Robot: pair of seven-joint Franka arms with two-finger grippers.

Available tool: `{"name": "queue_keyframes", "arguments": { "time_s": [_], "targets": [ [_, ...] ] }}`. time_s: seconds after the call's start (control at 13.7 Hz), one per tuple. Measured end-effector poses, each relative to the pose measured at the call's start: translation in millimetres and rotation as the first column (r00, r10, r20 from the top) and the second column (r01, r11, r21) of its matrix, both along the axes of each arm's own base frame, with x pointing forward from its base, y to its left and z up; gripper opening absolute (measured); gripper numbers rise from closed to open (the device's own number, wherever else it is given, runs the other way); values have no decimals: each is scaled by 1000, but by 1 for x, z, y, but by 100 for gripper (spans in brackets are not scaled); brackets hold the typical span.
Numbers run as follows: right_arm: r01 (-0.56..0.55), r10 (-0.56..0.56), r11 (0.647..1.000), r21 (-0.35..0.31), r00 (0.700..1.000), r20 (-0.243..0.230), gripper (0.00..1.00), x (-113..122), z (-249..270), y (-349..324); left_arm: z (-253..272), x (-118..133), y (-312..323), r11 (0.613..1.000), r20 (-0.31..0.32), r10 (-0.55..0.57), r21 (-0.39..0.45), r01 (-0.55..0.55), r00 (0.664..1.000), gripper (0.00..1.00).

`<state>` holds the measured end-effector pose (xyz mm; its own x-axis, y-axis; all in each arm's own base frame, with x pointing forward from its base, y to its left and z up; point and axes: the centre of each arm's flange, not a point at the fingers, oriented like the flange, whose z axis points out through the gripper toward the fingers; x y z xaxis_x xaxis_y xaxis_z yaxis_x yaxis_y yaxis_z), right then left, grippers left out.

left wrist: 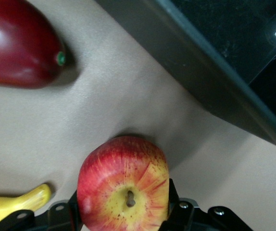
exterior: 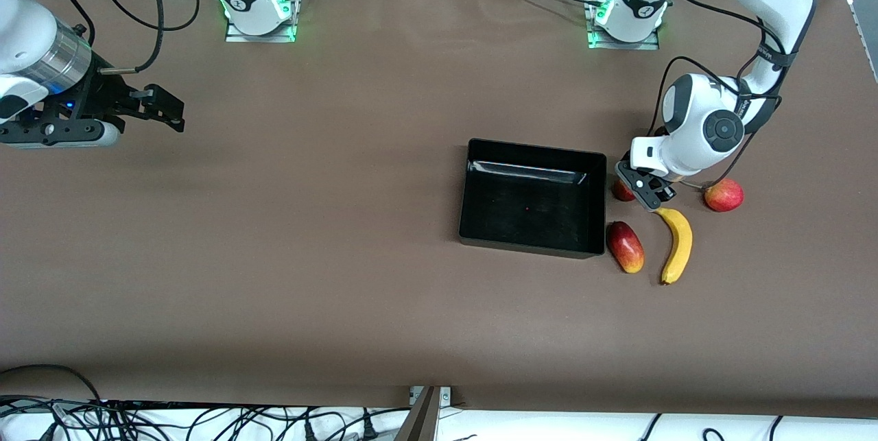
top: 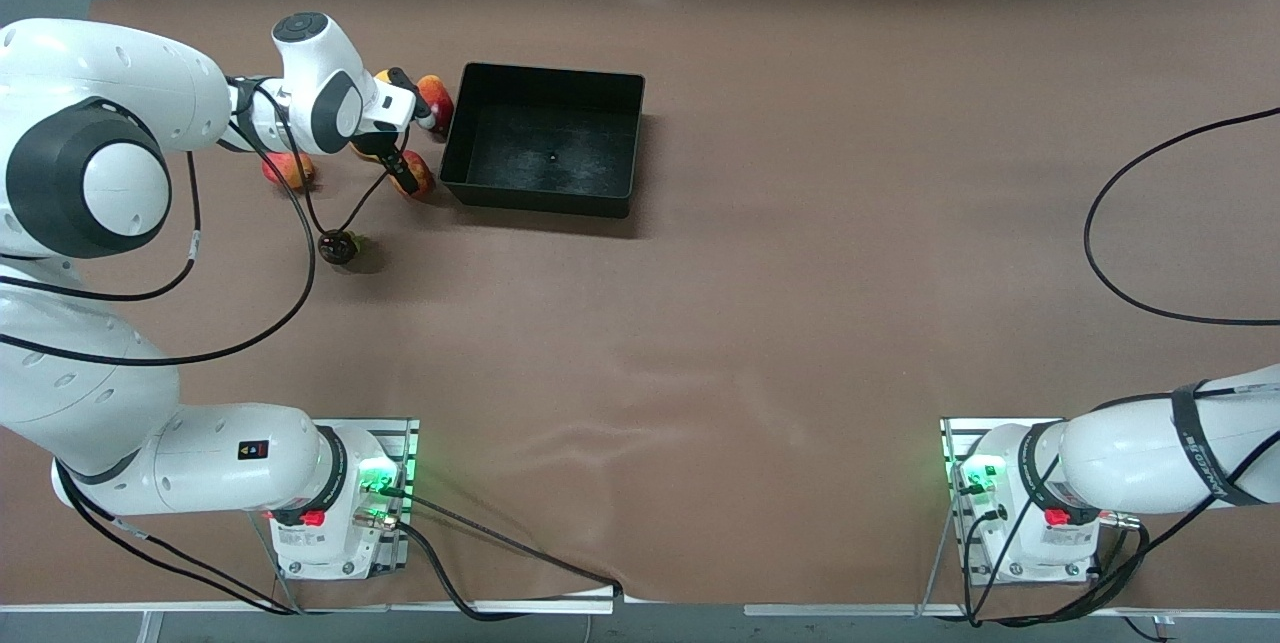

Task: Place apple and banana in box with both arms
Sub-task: 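Lower the left gripper onto the small red apple and grasp it, then carry the red apple over the box and release it with the left gripper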

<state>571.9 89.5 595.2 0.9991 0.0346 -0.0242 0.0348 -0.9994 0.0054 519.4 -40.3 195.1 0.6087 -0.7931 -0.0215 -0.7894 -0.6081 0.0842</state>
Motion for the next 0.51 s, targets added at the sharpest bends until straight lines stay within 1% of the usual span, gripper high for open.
{"name": "queue_keyframes", "arguments": {
  "time_s": [0.22,0.36,0.51],
  "targets": [
    [-3,3,1000,-1,1000,-5,100,-1,-1,2,13,7,11,1000,4,7,1,-7,1000,64],
    [-4,4,1000,-1,1000,-6,100,-1,-1,2,41,18,17,1000,-31,15,9,-15,999,64],
    [-4,4,1000,-1,1000,-7,100,-1,-1,2,83,33,21,1000,-80,26,16,-24,996,64]
  ]
}}
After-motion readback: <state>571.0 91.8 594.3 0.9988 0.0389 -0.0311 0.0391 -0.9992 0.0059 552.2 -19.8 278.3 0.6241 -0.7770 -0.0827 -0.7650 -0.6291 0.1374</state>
